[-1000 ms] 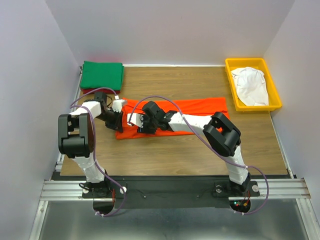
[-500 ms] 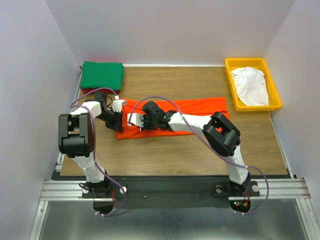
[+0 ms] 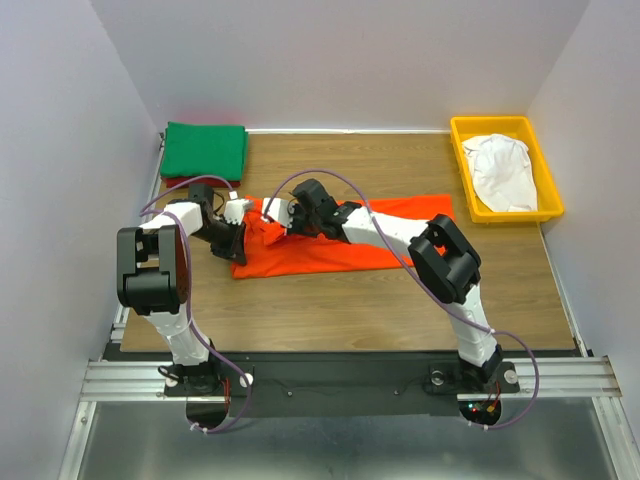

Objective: Fold and stack the t-shirts
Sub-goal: Fold the tshirt

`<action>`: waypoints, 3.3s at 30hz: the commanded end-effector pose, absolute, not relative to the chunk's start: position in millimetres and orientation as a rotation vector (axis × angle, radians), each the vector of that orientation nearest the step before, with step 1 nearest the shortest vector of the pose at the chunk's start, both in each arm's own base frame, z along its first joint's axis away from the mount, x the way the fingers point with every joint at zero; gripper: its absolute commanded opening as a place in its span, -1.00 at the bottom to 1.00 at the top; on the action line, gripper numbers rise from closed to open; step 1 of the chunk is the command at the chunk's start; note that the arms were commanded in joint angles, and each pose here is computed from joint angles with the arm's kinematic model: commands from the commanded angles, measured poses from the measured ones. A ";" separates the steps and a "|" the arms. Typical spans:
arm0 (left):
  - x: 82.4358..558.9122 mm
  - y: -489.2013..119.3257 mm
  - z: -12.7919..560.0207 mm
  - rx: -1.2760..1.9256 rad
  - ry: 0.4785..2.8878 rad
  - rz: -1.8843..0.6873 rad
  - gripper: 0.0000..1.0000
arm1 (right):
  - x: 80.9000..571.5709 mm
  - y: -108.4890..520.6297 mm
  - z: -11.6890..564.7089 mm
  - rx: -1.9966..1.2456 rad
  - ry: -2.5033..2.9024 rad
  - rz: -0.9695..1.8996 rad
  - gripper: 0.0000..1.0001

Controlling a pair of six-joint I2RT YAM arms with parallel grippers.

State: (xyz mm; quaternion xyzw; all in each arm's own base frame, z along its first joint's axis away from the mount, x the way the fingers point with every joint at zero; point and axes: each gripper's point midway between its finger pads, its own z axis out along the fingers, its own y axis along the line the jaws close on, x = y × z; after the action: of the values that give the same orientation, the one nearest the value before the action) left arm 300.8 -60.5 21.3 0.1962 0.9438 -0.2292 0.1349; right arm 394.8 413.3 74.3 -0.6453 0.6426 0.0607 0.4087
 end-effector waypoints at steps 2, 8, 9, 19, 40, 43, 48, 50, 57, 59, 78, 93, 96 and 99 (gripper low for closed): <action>300.7 -58.5 16.9 0.578 2.761 -0.648 -0.76 | 420.8 404.7 74.4 -1.548 1.656 0.089 -0.99; 301.4 -57.2 17.1 0.578 2.762 -0.636 -0.77 | 437.5 392.8 62.3 -1.475 1.737 0.016 -0.99; 300.3 -57.3 16.5 0.578 2.765 -0.638 -0.77 | 442.0 390.4 63.7 -1.431 1.764 0.015 -0.99; 338.5 -84.7 104.6 0.673 2.394 -0.735 -0.34 | 446.2 398.8 72.8 -1.275 1.850 0.196 -0.99; 356.9 -146.6 81.5 0.519 2.340 -0.894 -0.21 | 451.1 379.4 59.7 -0.992 2.057 0.252 -0.99; 356.0 -158.1 67.8 0.529 2.374 -0.891 -0.24 | 451.0 375.7 54.4 -0.979 2.079 0.249 -0.99; 365.9 -169.9 57.0 0.523 2.391 -0.874 -0.25 | 451.4 368.7 48.8 -0.971 2.096 0.220 -0.99; 371.2 -173.1 53.5 0.512 2.397 -0.892 -0.25 | 452.3 366.3 46.5 -0.950 2.109 0.211 -0.99; 390.1 -177.7 57.5 0.486 2.352 -0.899 -0.24 | 450.6 365.3 40.8 -0.935 2.131 0.225 -0.99; 399.3 -179.5 65.1 0.475 2.318 -0.893 -0.23 | 450.0 364.8 39.4 -0.936 2.137 0.229 -0.99; 482.4 -120.3 127.5 0.264 2.162 -0.680 -0.18 | 476.1 301.5 120.5 -0.796 2.052 0.109 0.38; 374.2 -103.7 117.2 0.482 2.361 -0.469 -0.18 | 401.6 168.1 86.6 -0.836 2.320 0.058 0.15; 363.3 -112.7 107.5 0.546 2.376 -0.437 -0.24 | 387.1 147.5 68.8 -0.836 2.395 0.018 0.10; 361.2 -121.4 99.9 0.621 2.379 -0.418 -0.27 | 375.1 136.5 53.7 -0.829 2.451 -0.006 0.08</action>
State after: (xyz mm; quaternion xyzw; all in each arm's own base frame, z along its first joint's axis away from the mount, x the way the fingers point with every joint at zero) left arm 366.0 -117.8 99.0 0.1980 0.9102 -0.1810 0.3156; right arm 388.4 145.4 58.5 -0.3047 0.9058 0.0039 0.2943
